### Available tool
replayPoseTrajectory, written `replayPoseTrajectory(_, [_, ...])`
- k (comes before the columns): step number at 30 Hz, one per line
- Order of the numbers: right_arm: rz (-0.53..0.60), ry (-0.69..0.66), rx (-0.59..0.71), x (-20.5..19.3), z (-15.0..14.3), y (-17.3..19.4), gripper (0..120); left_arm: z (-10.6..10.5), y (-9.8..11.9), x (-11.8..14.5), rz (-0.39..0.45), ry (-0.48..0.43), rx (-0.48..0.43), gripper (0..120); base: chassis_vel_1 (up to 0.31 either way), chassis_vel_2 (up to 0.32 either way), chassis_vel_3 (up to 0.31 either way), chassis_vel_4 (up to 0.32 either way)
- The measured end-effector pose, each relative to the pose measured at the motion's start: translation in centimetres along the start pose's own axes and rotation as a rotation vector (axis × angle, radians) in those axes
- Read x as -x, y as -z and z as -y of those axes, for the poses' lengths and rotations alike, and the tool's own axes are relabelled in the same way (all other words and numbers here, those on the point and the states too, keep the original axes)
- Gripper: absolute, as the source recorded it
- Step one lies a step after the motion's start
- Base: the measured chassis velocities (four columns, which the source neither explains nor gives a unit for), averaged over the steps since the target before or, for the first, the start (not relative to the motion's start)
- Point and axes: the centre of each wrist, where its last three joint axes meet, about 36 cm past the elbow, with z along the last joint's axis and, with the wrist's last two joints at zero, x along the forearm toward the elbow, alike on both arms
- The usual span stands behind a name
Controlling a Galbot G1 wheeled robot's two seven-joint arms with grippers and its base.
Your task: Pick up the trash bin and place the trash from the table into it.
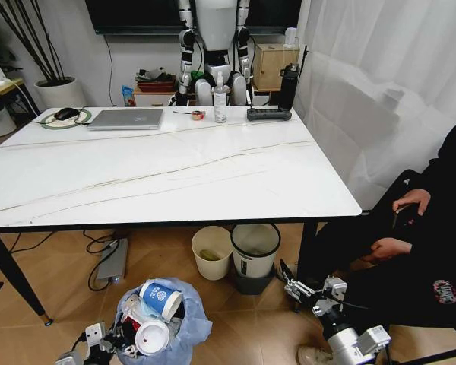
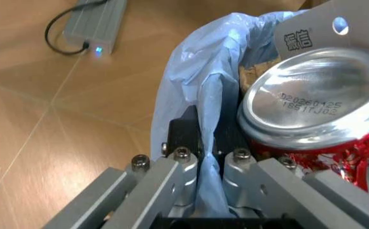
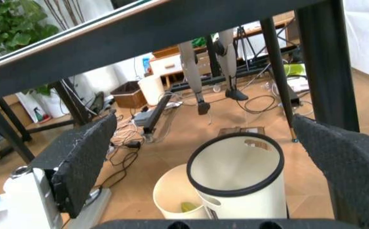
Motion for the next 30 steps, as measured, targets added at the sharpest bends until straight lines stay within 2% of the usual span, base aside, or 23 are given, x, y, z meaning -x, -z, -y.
replayPoseTrajectory(5, [0.0, 0.0, 0.0, 0.0, 0.0, 0.0, 100, -0.8, -0.9, 0.9, -0.01, 0.014, -0.004, 0, 0.0, 0.0, 0.0, 0.0])
replayPoseTrajectory(30, [0.0, 0.0, 0.0, 0.0, 0.0, 0.0, 100, -3.1, -2.3, 4.7, -0.015, 0.057, 0.006, 0, 0.0, 0.0, 0.0, 0.0])
